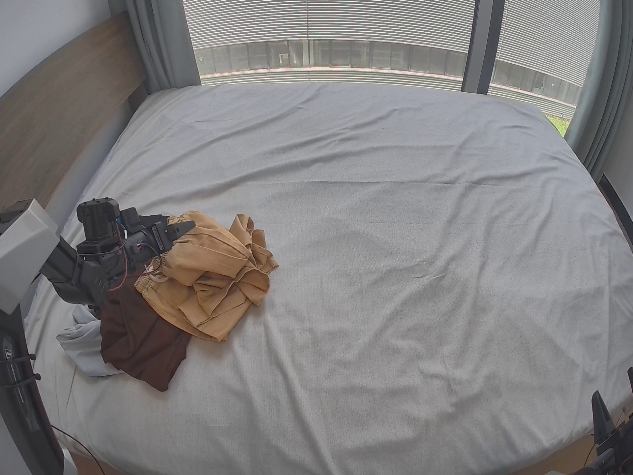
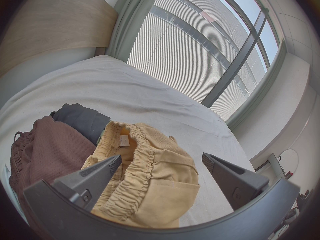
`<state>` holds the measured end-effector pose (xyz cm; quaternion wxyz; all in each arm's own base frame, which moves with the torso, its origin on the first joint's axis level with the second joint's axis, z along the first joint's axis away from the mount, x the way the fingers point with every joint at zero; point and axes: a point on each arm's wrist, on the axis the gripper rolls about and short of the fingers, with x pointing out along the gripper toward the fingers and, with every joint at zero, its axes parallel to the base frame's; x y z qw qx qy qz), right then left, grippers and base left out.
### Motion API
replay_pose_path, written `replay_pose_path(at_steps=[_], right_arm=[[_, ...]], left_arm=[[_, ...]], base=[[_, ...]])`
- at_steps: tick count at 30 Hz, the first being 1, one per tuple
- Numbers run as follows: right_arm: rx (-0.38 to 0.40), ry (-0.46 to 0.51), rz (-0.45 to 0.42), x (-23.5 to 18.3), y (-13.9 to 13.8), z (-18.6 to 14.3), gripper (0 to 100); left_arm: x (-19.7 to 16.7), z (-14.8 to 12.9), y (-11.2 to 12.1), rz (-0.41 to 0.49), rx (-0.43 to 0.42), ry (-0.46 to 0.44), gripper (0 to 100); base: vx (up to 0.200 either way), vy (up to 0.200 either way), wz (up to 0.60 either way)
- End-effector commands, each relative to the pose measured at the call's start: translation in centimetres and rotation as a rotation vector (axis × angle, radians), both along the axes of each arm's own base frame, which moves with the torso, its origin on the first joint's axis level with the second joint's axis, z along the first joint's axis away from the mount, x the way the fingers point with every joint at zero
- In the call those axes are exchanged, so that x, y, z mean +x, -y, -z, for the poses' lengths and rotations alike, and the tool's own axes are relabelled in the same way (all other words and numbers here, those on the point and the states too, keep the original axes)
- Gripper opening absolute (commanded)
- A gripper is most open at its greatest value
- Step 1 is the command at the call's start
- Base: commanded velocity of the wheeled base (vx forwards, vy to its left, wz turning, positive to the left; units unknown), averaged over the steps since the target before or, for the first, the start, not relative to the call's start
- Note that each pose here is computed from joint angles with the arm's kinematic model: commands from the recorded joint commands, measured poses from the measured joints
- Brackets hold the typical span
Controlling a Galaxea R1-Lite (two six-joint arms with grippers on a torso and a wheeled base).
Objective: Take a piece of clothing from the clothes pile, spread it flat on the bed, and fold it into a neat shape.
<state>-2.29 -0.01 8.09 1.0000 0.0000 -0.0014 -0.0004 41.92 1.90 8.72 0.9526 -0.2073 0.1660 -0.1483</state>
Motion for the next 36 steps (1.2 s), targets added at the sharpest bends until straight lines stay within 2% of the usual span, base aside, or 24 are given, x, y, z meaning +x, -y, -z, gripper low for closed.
replay_pose_path(at_steps=[1,23,36], right_arm=[[0.0,0.0,-0.001,0.0,0.0,0.5,100],[0.0,0.0,-0.001,0.0,0.0,0.5,100],[0.0,0.0,-0.001,0.0,0.0,0.5,100]], left_arm=[[0.6,0.3,0.0,0.012,-0.005,0.008,100],[0.0,1.4,2.5,0.15,-0.033,0.01,100],[0.9,2.5,2.7,0.146,-0.024,0.015,100]], base=[[0.0,0.0,0.0],[0.0,0.0,0.0],[0.0,0.0,0.0]])
